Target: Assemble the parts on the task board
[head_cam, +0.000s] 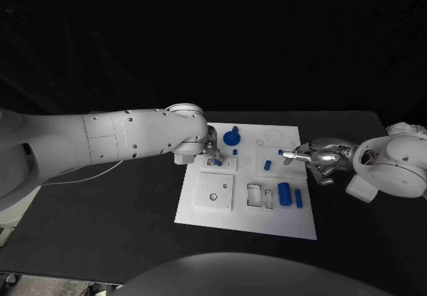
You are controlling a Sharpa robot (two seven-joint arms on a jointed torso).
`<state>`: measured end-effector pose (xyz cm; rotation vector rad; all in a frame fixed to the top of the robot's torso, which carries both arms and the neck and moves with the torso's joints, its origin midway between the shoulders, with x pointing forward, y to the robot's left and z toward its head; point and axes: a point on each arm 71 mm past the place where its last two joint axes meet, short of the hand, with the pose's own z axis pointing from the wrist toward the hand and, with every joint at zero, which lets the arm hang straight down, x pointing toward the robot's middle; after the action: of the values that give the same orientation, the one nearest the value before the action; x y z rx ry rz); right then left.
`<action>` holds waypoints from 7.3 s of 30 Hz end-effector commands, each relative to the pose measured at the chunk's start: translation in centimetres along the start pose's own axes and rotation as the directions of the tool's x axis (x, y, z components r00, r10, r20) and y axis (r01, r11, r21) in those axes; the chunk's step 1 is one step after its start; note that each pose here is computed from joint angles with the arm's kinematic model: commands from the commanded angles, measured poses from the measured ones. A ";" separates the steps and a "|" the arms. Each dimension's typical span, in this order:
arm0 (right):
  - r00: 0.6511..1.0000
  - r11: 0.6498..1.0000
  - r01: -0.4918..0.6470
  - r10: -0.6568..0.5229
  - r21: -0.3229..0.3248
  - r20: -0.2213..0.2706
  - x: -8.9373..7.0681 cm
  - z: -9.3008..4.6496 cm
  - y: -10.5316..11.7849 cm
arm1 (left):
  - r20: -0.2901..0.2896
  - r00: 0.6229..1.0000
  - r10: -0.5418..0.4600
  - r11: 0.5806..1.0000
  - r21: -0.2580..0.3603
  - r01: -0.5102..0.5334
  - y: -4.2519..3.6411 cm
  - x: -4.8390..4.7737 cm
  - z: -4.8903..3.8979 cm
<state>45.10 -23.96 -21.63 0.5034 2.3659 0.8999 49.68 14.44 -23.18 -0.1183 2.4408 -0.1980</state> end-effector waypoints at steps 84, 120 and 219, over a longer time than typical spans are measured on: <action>0.999 0.999 -0.032 0.032 0.002 -0.003 0.4 0.3 -1.6 | 0.336 0.940 0.064 0.998 0.000 -0.068 0.56 3.60 -0.97; 0.999 0.999 -0.034 0.034 0.008 -0.009 0.4 0.3 -1.8 | 0.316 0.947 0.061 0.998 -0.004 -0.063 0.49 3.94 -0.52; 1.000 0.999 -0.028 0.028 -0.045 -0.009 0.7 0.0 -0.8 | -0.152 0.985 0.087 0.986 -0.125 -0.107 -1.29 -7.18 0.31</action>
<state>44.48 -24.26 -22.47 0.5302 2.3443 0.9489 55.36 13.62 -18.73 -0.0400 2.6112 -0.1282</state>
